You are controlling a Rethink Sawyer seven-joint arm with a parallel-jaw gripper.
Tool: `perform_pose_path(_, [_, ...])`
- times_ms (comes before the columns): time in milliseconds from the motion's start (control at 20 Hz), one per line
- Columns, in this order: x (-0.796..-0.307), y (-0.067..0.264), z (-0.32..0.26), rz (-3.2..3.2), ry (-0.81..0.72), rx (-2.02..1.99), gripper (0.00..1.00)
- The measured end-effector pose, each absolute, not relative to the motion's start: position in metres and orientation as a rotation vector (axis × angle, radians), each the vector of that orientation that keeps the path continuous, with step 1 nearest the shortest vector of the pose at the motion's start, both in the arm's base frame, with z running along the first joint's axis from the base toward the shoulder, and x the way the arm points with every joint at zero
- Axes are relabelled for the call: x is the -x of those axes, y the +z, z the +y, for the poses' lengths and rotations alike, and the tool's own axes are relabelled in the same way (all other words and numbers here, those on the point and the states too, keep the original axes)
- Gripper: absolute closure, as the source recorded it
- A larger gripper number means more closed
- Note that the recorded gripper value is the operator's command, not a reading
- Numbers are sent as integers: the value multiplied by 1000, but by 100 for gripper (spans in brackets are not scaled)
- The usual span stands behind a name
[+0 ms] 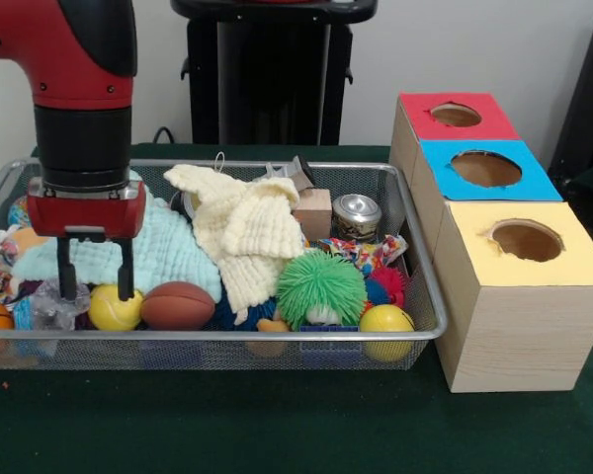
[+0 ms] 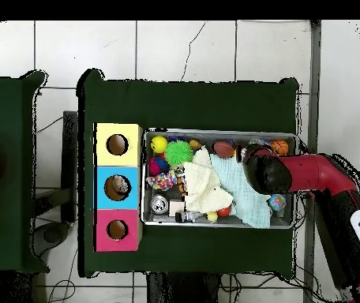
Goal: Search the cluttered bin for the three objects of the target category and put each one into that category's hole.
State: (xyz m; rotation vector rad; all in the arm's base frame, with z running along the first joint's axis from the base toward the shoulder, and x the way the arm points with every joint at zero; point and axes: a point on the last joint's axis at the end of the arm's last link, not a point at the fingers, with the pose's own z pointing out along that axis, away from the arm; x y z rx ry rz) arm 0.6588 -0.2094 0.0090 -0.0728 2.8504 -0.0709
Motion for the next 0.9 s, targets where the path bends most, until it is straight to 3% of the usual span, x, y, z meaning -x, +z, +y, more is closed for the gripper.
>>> perform_pose_path(900, [-669, 30, -239, 2832, 11, -50, 0])
